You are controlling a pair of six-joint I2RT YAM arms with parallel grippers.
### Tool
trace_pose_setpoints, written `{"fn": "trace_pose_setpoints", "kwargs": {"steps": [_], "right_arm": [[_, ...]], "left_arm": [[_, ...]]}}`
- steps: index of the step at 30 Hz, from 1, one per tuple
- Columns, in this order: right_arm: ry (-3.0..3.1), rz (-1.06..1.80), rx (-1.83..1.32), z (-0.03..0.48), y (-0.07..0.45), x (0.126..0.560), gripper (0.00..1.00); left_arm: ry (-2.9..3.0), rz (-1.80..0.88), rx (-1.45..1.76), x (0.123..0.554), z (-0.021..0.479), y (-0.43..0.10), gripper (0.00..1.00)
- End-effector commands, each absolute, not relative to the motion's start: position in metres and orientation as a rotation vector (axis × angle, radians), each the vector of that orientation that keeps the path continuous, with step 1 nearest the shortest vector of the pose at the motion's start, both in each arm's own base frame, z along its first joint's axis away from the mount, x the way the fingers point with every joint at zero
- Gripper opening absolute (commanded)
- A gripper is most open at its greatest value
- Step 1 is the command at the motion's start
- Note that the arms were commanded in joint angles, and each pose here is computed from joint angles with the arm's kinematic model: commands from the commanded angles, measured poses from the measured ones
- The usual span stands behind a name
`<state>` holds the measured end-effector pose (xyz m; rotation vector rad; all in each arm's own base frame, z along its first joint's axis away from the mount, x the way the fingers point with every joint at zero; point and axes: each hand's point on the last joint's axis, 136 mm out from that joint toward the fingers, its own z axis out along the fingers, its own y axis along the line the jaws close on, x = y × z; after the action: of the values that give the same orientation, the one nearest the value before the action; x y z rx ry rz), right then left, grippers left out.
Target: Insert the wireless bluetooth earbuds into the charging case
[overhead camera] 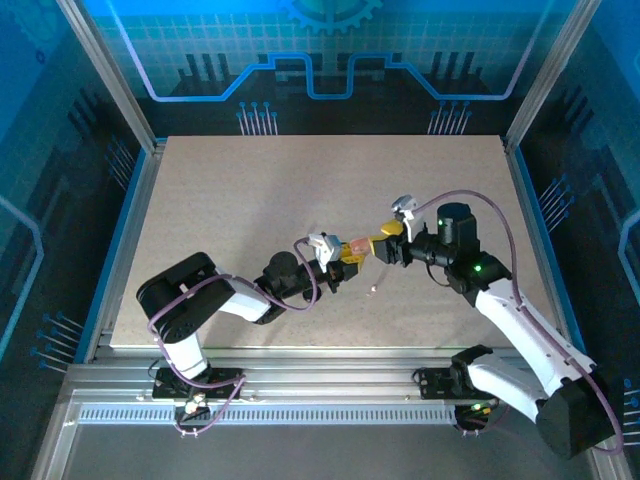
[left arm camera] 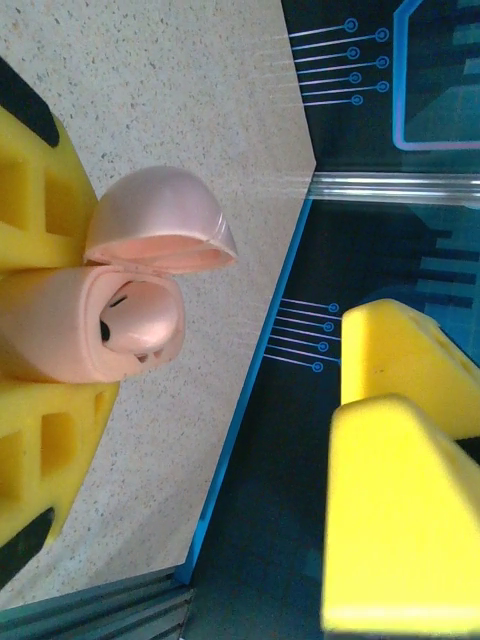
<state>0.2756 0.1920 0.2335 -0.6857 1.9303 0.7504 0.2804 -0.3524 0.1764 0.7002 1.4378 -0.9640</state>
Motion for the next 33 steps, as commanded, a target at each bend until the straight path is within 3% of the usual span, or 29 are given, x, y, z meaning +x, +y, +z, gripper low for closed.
{"fn": "trace_pose_setpoints", "kwargs": {"steps": [1,12,25,33], "right_arm": [[2.034,0.765,-0.550,0.225,0.183,0.286,0.50],[2.550,0.734,-0.328,0.145,0.162,0.272,0.45],[2.876,0.835,-0.562,0.075,0.221,0.268,0.43],[2.996,0.744,-0.679,0.041,0.225,0.262,0.43]], "left_arm": [[1.375,-0.918,0.656,0.288,0.196,-0.345,0.22],[1.464,-0.805,0.524,0.308,0.181,-0.305,0.22],[1.553,-0.669,0.435,0.300,0.172,-0.256,0.22],[1.585,-0.619,0.446,0.298,0.173,-0.246,0.22]]}}
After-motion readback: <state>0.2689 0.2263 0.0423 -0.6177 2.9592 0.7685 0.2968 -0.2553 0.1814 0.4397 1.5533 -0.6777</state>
